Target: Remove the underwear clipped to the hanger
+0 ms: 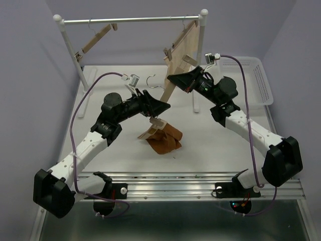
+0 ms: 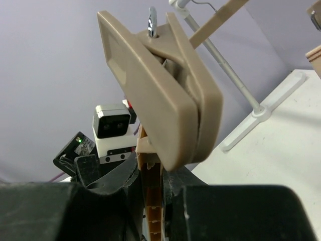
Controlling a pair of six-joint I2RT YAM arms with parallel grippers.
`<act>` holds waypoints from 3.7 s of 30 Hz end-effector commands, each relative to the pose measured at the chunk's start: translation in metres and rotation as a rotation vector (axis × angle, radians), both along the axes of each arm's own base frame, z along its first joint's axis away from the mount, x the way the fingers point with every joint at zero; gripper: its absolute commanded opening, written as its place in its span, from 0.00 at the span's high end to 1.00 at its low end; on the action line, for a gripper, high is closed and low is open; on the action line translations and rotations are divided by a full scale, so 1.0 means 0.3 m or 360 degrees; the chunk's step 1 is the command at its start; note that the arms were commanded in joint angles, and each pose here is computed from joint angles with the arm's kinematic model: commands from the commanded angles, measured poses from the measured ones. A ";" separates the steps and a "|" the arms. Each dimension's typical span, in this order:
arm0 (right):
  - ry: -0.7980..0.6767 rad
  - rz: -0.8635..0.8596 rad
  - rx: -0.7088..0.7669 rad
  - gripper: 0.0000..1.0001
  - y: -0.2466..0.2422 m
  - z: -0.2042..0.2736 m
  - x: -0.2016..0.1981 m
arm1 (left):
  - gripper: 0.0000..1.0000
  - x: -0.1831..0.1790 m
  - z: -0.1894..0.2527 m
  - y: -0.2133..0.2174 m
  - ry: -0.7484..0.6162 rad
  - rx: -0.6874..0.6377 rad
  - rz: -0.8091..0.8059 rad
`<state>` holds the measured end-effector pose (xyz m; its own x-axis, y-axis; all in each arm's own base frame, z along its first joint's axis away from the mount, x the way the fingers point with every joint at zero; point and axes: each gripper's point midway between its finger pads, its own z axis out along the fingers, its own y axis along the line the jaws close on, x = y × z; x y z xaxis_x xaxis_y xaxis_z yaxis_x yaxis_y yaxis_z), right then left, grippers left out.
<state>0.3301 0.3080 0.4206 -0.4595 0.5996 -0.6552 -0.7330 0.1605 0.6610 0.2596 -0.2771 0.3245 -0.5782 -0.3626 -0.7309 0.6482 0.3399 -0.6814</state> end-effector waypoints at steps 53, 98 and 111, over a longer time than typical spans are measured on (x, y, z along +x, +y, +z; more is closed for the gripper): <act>0.0234 0.0169 0.0026 0.99 -0.033 -0.024 0.086 | 0.36 -0.233 -0.048 0.059 0.0098 -0.0292 -0.0213; 0.0311 0.0301 -0.0147 0.20 0.015 -0.145 0.096 | 1.00 -0.081 -0.068 0.149 0.0252 -0.0289 0.0195; 0.0522 0.0368 -0.0236 0.00 0.047 -0.276 0.132 | 1.00 -0.001 -0.059 0.199 0.0263 -0.0300 0.0325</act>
<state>0.3680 0.3196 0.3250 -0.7767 0.3860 -0.4978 -0.4836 0.1410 0.8639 0.2503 -0.2232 0.2655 -0.6685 -0.5608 -0.4885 0.3625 0.3279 -0.8724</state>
